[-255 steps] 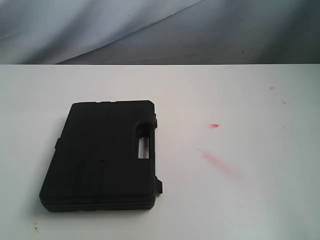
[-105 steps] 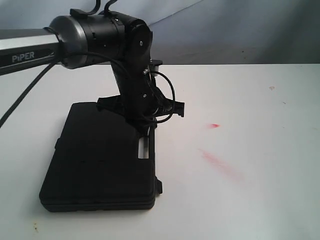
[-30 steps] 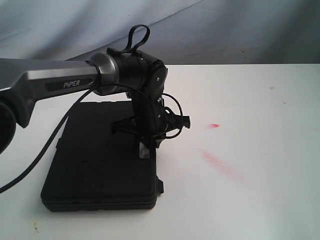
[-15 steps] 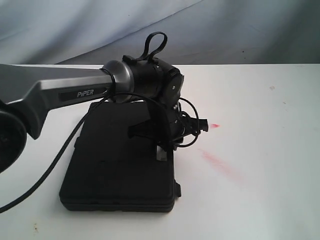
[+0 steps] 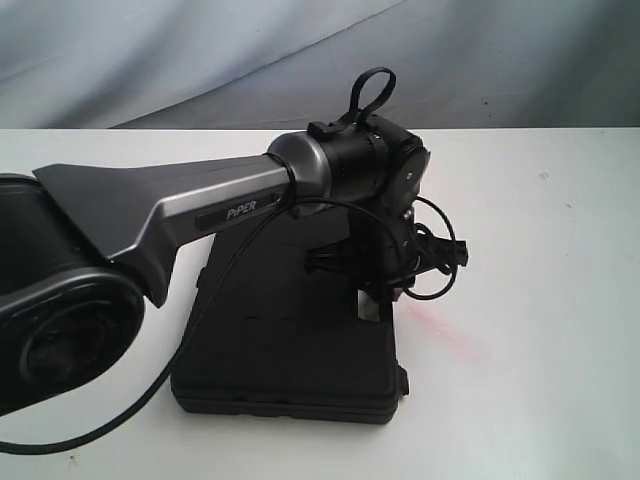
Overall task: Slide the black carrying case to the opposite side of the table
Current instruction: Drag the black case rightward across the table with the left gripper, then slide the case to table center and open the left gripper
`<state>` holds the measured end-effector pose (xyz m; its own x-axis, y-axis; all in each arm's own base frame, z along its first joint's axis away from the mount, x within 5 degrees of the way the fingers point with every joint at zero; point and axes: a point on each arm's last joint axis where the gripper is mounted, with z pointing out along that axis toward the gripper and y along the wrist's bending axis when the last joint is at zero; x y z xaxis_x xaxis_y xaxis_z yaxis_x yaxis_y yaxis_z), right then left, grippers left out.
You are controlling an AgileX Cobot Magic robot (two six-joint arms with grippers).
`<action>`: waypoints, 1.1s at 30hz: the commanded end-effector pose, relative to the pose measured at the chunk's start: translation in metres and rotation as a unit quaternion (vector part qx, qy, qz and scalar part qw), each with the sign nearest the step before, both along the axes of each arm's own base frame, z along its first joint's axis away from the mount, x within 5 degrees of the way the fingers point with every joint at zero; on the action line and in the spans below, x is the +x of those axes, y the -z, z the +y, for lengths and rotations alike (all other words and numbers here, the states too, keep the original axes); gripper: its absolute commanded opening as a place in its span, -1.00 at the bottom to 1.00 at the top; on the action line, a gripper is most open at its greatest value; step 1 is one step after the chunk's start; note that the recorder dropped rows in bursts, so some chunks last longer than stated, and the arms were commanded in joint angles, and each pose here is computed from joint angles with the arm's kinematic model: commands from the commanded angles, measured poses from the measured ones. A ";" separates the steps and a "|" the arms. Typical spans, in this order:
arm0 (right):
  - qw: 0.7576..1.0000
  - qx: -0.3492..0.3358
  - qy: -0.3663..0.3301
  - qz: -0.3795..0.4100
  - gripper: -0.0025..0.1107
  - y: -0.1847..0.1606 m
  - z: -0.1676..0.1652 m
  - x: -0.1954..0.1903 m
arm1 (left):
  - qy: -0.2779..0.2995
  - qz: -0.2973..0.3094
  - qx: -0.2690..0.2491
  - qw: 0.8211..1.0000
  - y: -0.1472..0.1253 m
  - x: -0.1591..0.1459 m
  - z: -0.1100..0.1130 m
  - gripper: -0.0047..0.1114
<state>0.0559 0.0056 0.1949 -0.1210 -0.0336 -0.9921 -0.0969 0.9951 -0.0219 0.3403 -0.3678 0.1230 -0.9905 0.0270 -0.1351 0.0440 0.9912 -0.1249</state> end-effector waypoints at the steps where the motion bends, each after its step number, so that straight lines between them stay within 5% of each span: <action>1: 1.000 0.001 0.001 0.000 -0.96 0.001 0.000 0.000 | -0.005 0.005 -0.020 1.000 0.000 -0.002 -0.013 -0.92; 10: 1.000 0.001 0.001 0.000 -0.96 0.001 0.000 0.000 | -0.019 -0.018 -0.044 0.999 -0.014 0.004 -0.019 -0.92; 21: 1.000 0.001 0.001 0.000 -0.96 0.001 0.000 0.000 | -0.024 -0.007 -0.035 0.999 0.008 0.005 -0.020 -0.90; 29: 1.000 0.001 0.001 0.000 -0.96 0.001 0.000 0.000 | -0.003 -0.009 -0.028 1.000 0.008 0.004 -0.019 -0.36; 33: 1.000 0.001 0.001 0.000 -0.96 0.001 0.000 0.000 | 0.002 -0.012 -0.022 1.000 0.007 0.005 -0.018 -0.28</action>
<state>0.0559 0.0056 0.1949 -0.1210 -0.0336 -0.9921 -0.0969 0.9951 -0.0219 0.3465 -0.3832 0.1135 -0.9893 0.0087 -0.1454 0.0324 0.9864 -0.1613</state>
